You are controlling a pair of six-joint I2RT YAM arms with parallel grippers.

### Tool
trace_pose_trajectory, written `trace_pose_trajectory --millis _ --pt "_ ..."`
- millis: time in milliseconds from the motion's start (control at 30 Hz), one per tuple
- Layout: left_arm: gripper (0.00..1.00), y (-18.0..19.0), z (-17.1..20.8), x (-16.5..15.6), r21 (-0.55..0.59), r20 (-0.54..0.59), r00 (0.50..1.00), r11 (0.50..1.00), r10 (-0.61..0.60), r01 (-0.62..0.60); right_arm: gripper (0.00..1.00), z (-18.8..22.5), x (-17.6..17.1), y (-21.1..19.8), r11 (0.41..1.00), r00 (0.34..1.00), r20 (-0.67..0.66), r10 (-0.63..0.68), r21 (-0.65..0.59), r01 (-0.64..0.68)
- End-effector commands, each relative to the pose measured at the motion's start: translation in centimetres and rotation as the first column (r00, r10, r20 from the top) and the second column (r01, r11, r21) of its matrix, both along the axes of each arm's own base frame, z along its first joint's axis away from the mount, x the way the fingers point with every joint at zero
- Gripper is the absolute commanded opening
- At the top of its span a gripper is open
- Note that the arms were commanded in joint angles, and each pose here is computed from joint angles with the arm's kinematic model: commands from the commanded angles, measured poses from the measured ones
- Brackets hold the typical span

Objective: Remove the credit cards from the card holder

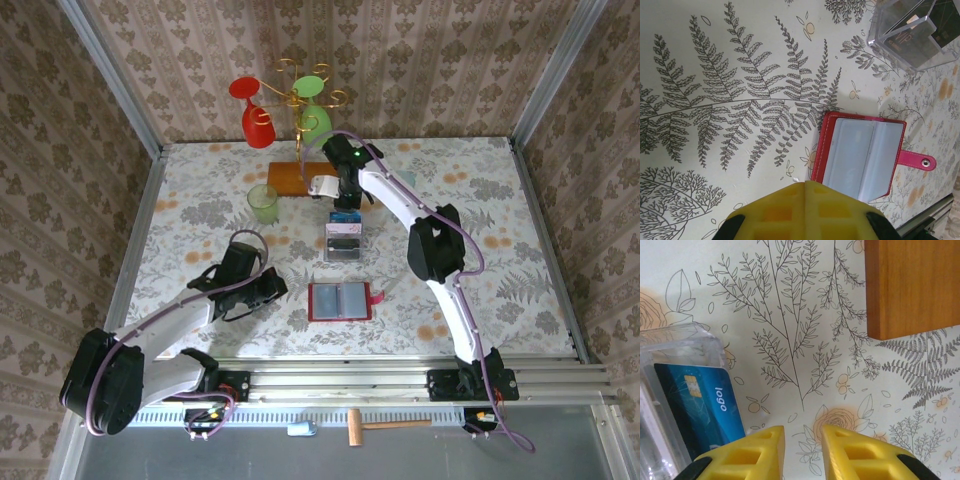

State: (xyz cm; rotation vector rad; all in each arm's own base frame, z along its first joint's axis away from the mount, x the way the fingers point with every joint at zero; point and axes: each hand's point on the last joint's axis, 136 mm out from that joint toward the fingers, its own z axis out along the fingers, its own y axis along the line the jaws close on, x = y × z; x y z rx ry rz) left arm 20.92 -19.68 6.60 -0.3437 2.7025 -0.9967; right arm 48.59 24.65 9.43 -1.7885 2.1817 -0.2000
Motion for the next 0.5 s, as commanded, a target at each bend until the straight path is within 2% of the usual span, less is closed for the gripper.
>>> trace_pose_trajectory --millis 0,267,467 --pt "0.03 -0.3 -0.1 0.2 -0.021 -0.016 1.0 1.0 0.005 -0.005 0.26 4.7 -0.3 0.0 0.999 0.996 0.087 -0.03 0.047 0.026" --pt "0.03 -1.3 -0.5 0.6 -0.043 -0.022 1.0 0.999 -0.016 0.016 0.26 5.9 -3.9 0.9 0.989 0.995 0.08 -0.067 0.134 0.056" --pt "0.02 -2.2 -0.8 0.6 -0.059 -0.032 0.998 0.997 -0.045 0.044 0.26 6.2 -6.9 1.0 0.969 0.988 0.057 -0.141 0.21 0.126"
